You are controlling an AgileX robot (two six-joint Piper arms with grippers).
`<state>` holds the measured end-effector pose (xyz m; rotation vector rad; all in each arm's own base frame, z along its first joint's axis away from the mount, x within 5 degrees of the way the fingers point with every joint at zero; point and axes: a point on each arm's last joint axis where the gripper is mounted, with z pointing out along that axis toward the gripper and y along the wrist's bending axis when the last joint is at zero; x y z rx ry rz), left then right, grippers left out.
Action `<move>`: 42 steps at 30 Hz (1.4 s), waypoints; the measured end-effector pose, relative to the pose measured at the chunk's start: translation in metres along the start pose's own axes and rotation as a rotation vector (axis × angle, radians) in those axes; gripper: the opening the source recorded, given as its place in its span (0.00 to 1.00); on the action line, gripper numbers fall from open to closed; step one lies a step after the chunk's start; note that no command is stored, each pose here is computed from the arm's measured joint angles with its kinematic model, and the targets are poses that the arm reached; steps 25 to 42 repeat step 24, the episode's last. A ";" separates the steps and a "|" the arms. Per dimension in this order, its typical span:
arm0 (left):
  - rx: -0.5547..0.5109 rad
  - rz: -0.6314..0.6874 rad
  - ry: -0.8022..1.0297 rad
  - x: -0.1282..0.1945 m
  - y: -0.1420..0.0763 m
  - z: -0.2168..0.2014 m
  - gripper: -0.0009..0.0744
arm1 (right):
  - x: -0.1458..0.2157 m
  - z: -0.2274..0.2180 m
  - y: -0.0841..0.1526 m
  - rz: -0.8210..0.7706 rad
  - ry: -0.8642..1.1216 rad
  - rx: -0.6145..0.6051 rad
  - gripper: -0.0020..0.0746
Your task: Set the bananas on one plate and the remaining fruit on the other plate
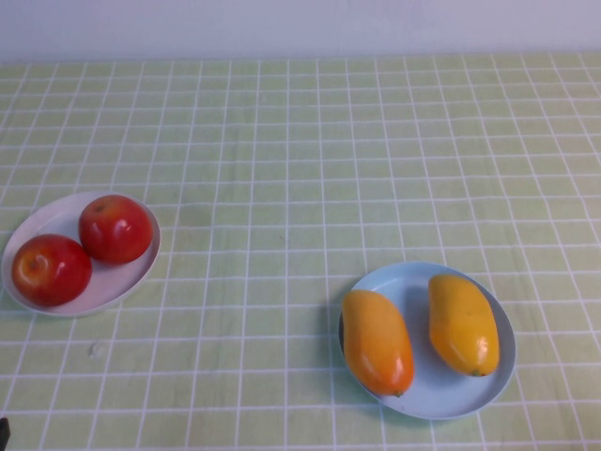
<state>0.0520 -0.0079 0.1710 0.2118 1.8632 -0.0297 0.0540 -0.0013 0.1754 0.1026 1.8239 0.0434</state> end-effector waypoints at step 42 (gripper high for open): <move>0.000 0.000 0.000 0.000 0.000 0.000 0.02 | 0.004 0.000 0.001 -0.006 0.036 -0.014 0.01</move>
